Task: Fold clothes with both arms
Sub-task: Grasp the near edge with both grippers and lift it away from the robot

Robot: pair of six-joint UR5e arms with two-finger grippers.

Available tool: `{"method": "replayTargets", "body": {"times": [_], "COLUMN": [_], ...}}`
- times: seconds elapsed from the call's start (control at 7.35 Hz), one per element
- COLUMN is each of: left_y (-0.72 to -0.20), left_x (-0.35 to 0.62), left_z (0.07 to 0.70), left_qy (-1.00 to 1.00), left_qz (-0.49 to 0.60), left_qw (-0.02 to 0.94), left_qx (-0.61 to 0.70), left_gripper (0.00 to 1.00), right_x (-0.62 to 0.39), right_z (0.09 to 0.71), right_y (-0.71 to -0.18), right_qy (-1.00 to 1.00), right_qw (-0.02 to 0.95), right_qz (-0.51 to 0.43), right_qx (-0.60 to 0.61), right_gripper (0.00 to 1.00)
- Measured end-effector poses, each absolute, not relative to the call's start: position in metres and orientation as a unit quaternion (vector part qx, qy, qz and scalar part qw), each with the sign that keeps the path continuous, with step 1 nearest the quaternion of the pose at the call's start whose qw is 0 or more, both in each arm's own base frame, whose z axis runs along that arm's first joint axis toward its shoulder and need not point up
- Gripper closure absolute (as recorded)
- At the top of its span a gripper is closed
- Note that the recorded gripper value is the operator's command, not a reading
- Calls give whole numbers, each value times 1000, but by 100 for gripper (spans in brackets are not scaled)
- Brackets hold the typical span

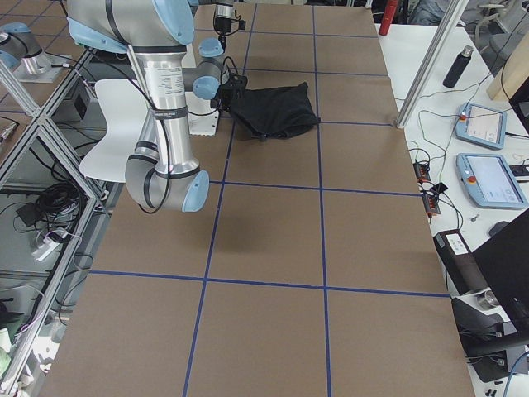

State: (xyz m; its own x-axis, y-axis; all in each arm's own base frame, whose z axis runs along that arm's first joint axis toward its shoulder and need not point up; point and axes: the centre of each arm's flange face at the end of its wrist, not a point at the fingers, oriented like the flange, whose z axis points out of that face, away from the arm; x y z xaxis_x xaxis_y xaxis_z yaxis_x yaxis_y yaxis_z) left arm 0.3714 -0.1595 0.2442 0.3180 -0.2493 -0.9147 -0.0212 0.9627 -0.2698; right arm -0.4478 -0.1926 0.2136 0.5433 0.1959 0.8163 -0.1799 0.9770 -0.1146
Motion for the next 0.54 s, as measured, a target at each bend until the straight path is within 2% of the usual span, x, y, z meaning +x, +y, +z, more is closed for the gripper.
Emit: {"method": "replayTargets", "body": {"times": [0.27, 0.54], "left_y": [-186, -237], "left_x": [369, 385], "left_z": [243, 236], "left_qy": [576, 567], "left_qz": [-84, -117], "left_qw": [807, 813], "left_qx": [-97, -60], "left_gripper": [100, 100], "right_x": [-446, -468], "right_z": [201, 178], "right_y": [-222, -273], "right_qy": [-465, -465], "right_qw": [878, 874], "right_qz": [109, 138], "right_qx": [18, 41], "right_gripper": [100, 100]}}
